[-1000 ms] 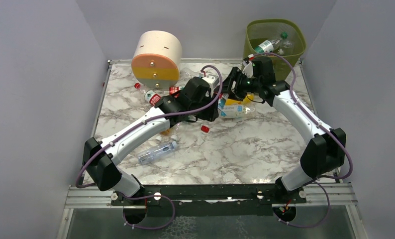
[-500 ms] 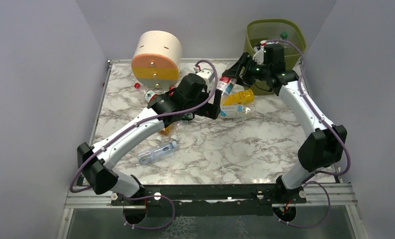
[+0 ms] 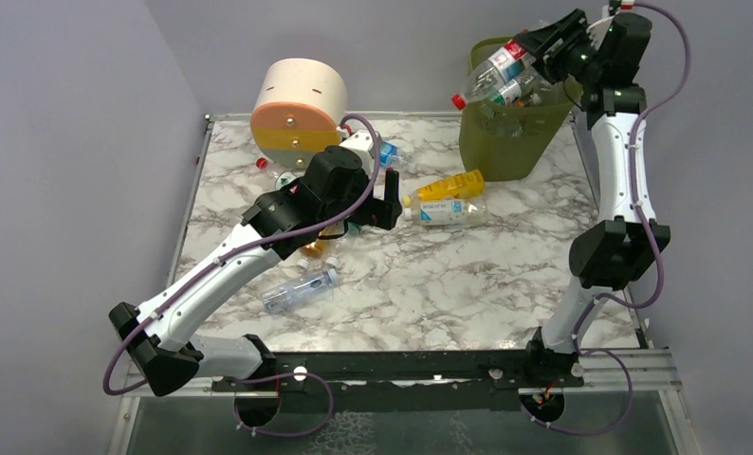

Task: Put the plastic bottles in the bin
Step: Place the plastic bottle in the trash bin.

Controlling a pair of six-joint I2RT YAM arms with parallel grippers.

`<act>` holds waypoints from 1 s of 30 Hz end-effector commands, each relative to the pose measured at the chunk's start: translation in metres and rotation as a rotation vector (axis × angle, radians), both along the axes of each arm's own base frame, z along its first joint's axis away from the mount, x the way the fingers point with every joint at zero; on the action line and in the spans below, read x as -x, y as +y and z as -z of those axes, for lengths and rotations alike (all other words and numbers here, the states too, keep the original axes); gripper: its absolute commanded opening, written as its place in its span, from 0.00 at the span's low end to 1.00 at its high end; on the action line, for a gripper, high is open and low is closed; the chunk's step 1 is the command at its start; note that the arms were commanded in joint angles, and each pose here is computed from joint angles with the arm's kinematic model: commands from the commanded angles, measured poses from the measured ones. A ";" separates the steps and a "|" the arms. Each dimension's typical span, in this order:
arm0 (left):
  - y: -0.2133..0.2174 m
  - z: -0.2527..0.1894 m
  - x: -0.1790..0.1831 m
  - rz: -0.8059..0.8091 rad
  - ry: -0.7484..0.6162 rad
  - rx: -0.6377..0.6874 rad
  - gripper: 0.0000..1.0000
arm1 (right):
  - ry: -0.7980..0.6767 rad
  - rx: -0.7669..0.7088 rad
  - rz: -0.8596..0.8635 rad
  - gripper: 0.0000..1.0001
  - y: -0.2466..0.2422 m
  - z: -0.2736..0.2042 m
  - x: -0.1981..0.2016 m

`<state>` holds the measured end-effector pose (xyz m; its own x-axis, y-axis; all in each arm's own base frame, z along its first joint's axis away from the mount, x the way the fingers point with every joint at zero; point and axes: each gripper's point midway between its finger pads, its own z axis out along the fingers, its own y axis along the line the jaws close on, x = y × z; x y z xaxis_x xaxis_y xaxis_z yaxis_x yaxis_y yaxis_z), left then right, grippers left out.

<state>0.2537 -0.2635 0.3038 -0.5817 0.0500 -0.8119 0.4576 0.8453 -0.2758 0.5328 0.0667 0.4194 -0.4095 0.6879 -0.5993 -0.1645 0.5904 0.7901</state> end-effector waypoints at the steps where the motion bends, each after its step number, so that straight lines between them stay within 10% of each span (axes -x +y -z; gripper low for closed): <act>1: 0.020 0.019 0.006 -0.052 0.037 -0.044 0.99 | -0.065 -0.067 0.101 0.46 -0.038 -0.017 -0.032; 19: 0.053 0.033 0.009 -0.125 0.084 -0.092 0.99 | -0.081 -0.052 0.297 0.49 -0.138 0.005 -0.067; 24: 0.069 0.038 0.006 -0.189 0.133 -0.130 0.99 | -0.040 0.000 0.301 0.81 -0.142 0.017 -0.064; 30: 0.092 0.044 0.010 -0.270 0.197 -0.116 0.99 | -0.011 0.042 0.302 0.91 -0.141 0.021 -0.052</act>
<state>0.2483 -0.1891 0.2553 -0.7175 0.0192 -0.6963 0.2361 0.9471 -0.2172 0.5957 -0.0710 0.3878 -0.1983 0.7845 -0.5876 0.0022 0.5999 0.8001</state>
